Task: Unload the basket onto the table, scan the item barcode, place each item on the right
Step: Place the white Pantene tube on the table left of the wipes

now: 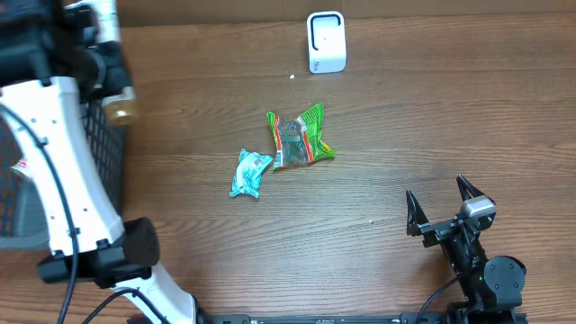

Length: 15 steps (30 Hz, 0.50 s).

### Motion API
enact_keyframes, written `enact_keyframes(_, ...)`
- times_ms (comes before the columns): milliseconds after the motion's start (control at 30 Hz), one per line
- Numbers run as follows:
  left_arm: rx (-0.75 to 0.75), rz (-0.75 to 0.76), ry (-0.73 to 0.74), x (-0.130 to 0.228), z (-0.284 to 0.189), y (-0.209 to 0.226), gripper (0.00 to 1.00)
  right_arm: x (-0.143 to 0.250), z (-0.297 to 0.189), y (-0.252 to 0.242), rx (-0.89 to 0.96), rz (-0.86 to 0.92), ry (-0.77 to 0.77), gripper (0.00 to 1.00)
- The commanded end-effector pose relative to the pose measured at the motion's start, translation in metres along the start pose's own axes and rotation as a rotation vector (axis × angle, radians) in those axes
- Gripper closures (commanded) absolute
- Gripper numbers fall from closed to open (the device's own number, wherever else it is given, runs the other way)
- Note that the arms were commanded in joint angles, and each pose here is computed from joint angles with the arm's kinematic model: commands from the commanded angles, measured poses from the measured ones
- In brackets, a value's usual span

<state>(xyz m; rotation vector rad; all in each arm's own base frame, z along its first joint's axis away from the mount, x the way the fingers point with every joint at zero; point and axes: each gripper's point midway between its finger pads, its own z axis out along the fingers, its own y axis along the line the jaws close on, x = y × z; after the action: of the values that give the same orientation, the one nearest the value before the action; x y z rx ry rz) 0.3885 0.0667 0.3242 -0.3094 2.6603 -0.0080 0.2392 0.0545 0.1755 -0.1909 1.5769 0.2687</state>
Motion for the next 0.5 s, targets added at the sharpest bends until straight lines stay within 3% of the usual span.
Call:
enact_keyframes(0,-0.032,0.093,0.005,0.004,-0.001,-0.009,0.96,0.001,0.000,0.002,-0.011,0.005,-0.006,0.00)
enact_keyframes(467,0.033,0.195,0.426,0.103,0.137,-0.022,0.96,0.001,0.000,0.002,-0.011,0.005,-0.006,0.00)
